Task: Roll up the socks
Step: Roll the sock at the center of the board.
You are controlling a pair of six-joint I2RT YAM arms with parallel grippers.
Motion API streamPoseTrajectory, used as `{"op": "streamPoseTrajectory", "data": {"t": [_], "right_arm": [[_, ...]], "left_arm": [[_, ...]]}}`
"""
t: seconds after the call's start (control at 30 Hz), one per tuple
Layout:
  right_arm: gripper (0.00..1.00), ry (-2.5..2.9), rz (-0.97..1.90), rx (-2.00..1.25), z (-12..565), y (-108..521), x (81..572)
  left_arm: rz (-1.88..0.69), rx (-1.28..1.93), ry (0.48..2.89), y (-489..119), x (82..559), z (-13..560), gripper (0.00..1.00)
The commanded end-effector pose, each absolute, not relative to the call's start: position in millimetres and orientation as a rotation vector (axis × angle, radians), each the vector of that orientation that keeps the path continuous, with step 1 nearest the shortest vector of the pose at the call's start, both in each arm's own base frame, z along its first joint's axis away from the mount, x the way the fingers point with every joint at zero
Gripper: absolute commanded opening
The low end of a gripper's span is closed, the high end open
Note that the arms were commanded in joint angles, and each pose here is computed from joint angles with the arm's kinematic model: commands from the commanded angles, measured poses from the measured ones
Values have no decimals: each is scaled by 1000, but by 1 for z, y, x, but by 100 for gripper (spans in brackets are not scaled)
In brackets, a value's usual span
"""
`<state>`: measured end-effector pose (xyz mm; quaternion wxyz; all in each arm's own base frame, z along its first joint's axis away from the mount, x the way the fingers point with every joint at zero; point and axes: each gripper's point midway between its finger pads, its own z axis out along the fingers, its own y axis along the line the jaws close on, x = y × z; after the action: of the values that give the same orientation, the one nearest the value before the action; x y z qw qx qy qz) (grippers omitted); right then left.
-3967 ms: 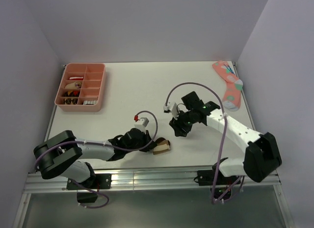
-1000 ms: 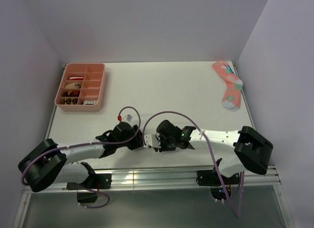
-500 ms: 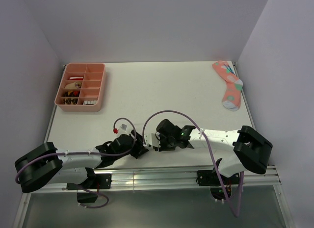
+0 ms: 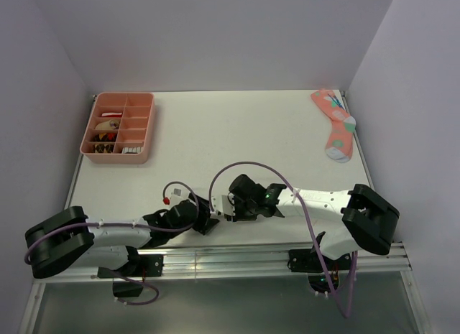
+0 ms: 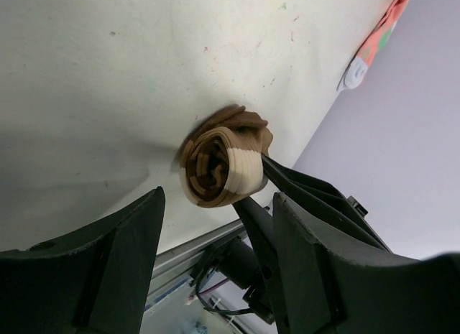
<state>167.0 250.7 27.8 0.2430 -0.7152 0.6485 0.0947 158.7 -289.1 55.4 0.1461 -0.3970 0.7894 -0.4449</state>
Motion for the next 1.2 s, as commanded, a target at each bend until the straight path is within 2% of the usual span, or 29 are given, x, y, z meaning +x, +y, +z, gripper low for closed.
{"op": "streamPoseTrajectory", "data": {"t": [0.0, 0.57, 1.17], "right_arm": [[18, 1858, 304, -2017, 11, 236, 149], [16, 1867, 349, -2027, 11, 237, 144], [13, 1926, 519, -1983, 24, 238, 148]], "left_arm": [[-1270, -1237, 2237, -294, 165, 60, 67], [-1276, -1301, 2306, -320, 163, 41, 68], [-1120, -1302, 2378, -321, 164, 19, 67]]}}
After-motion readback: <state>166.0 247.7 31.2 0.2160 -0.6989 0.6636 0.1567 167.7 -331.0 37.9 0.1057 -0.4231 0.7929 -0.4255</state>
